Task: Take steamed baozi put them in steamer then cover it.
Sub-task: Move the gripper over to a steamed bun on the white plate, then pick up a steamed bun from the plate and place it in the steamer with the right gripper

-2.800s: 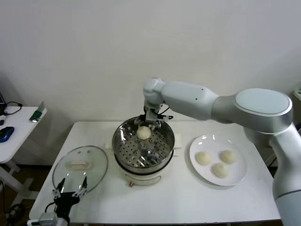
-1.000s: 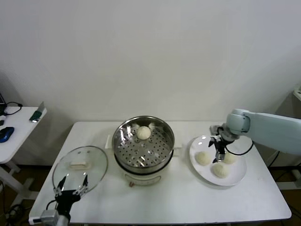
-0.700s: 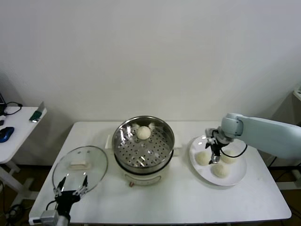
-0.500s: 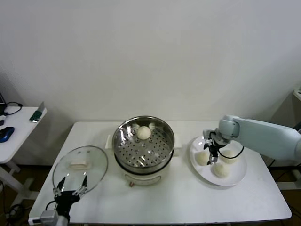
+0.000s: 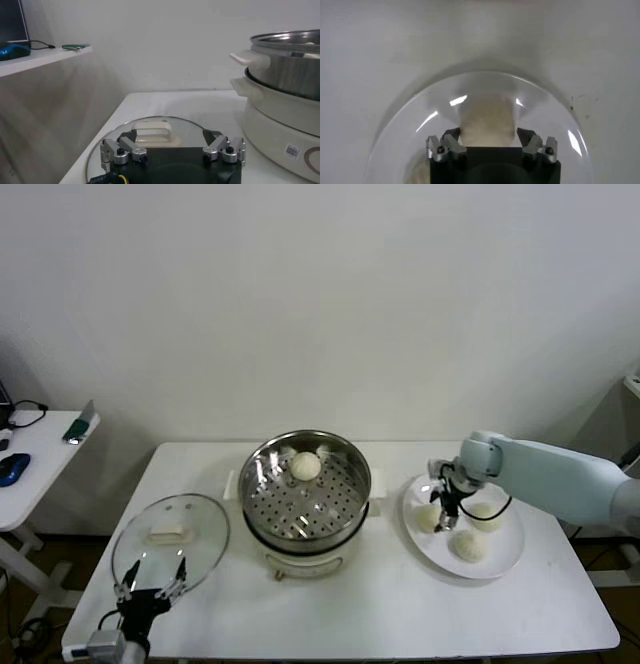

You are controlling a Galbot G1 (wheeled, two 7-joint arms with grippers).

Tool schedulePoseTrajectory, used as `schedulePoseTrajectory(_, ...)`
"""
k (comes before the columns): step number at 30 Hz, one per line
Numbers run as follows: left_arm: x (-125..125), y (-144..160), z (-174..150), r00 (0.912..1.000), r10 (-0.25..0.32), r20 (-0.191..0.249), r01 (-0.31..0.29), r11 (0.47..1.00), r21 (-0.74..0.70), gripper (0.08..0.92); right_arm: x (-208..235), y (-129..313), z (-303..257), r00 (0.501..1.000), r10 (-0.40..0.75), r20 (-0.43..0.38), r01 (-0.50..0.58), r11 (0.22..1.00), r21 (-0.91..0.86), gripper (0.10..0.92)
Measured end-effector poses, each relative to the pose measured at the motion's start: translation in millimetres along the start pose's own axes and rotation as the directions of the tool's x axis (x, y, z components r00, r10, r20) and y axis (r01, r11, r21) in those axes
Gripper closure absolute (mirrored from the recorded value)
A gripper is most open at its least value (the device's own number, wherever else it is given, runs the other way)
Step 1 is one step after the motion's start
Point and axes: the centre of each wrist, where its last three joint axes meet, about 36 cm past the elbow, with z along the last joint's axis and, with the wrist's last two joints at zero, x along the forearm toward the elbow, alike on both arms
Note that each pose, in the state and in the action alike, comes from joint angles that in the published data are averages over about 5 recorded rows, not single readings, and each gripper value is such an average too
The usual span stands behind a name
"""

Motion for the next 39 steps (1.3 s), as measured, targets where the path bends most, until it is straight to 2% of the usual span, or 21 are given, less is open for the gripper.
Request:
schedulePoseTrajectory(5, 0.0, 1.3, -0.4, 1.0, -0.003, 0.001, 0.003, 1.0, -0.002, 0.177, 4.4, -1.1, 1.2, 1.0, -0.006, 0.003, 0.006, 1.0, 0.003, 0.391)
schedulePoseTrajectory(11, -0.8, 2.5, -2.2, 1.0, -0.004, 0.006, 0.004, 1.0, -0.005, 0.177, 29.9, -8.4, 0.0, 1.0, 0.004, 0.012, -0.004, 1.0, 0.016, 0.394)
schedulePoseTrajectory(21, -3.3, 1.8, -5.5, 0.9999, 0.005, 0.015, -0.005, 1.0, -0.014, 0.177, 147.3, -29.3, -30.9, 0.997, 0.068, 0.028, -0.07, 0.994, 0.084, 0.394)
schedulePoseTrajectory(26, -4.3, 1.8, -7.7, 0.9997, 0.01, 0.02, -0.01, 1.0, -0.016, 0.177, 215.6, -28.7, -64.6, 0.99, 0.115, 0.075, -0.124, 0.985, 0.118, 0.394)
schedulePoseTrajectory(30, -5.5, 2.0, -9.6, 0.9996, 0.012, 0.025, -0.012, 1.0, -0.014, 0.177, 253.5, -19.8, -102.5, 0.983, 0.132, 0.125, -0.15, 0.978, 0.147, 0.394)
schedulePoseTrajectory(39, -5.8, 5.2, -16.7, 0.999, 0.005, 0.044, -0.004, 1.0, -0.02, 0.177, 282.6, 7.0, -202.2, 0.971, 0.128, 0.204, -0.169, 0.965, 0.2, 0.394)
